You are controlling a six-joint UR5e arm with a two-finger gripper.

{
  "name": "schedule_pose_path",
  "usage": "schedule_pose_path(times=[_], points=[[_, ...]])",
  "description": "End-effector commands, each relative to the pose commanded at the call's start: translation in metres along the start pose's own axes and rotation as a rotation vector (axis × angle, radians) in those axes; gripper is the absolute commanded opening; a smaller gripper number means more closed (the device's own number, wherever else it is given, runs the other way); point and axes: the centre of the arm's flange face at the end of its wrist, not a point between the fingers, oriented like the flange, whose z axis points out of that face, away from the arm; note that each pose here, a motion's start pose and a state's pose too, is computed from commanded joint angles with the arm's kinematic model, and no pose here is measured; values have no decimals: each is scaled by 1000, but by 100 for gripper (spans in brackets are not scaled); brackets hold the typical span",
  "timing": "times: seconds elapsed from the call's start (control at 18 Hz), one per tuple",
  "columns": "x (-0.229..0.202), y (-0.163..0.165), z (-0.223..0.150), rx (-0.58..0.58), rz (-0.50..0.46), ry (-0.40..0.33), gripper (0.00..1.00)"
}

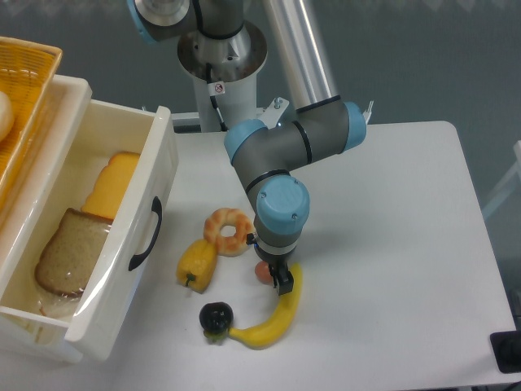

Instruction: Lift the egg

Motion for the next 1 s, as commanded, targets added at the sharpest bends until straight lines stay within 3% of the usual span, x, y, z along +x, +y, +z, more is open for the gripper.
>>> schedule_pose_path(times=[0.39,0.83,1.0], points=[[-1,0,6,1,-2,8,90],[-6,0,9,1,-9,8,61],[-6,1,7,1,-12,6,34]])
